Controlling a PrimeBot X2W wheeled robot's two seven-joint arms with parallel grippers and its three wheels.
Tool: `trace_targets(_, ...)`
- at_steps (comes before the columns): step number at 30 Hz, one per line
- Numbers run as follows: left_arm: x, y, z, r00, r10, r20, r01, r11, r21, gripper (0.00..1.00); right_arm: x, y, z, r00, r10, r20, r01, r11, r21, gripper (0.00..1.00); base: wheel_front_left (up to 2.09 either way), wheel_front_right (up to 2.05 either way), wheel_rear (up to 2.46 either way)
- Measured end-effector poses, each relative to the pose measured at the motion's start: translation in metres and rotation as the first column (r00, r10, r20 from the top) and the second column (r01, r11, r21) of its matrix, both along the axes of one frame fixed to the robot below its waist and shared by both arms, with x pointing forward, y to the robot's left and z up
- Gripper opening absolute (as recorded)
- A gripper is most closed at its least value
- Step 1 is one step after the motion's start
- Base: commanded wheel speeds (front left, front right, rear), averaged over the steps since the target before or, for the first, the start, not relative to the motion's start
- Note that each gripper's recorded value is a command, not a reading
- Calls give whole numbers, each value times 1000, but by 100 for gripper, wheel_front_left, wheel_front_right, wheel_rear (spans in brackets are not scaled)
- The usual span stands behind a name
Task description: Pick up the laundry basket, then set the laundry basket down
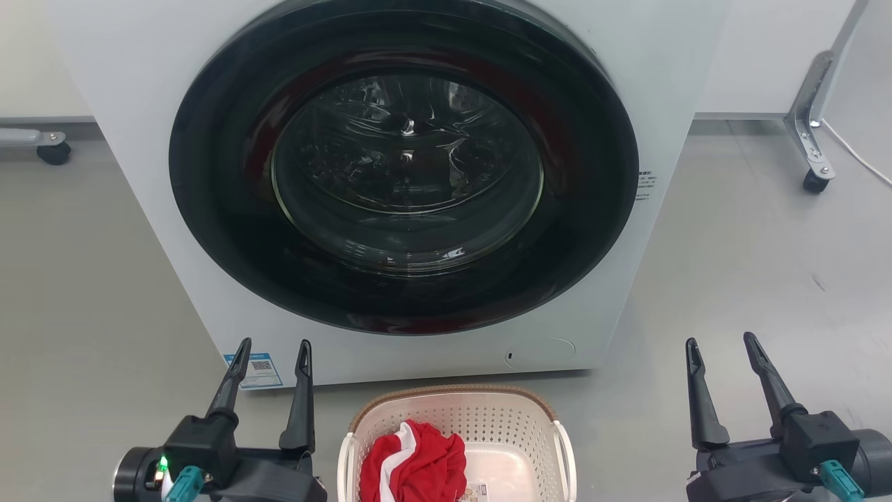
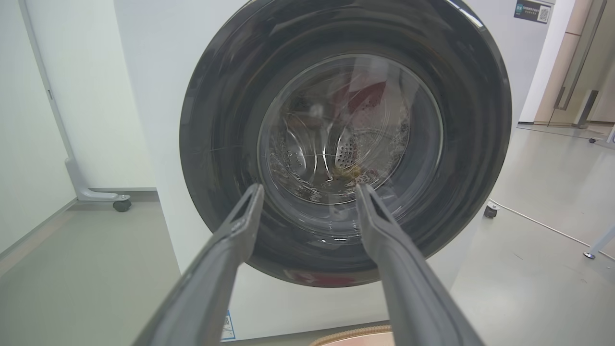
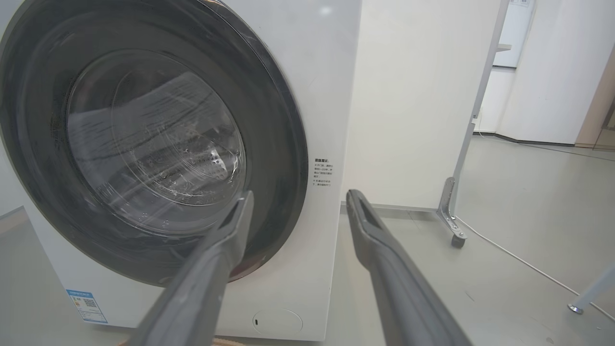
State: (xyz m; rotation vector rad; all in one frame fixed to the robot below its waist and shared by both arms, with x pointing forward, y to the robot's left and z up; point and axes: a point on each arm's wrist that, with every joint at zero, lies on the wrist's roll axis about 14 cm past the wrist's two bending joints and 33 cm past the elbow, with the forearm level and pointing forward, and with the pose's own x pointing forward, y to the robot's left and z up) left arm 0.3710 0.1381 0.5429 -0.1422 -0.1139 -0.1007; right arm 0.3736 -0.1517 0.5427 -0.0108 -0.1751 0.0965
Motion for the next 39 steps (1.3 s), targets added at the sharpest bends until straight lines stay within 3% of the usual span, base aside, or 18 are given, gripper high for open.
trace_targets(39, 0, 7, -10, 998, 29, -65, -30, 999, -20, 100, -1, -5, -11, 999, -19, -38, 20, 999, 39, 100, 0, 0, 0)
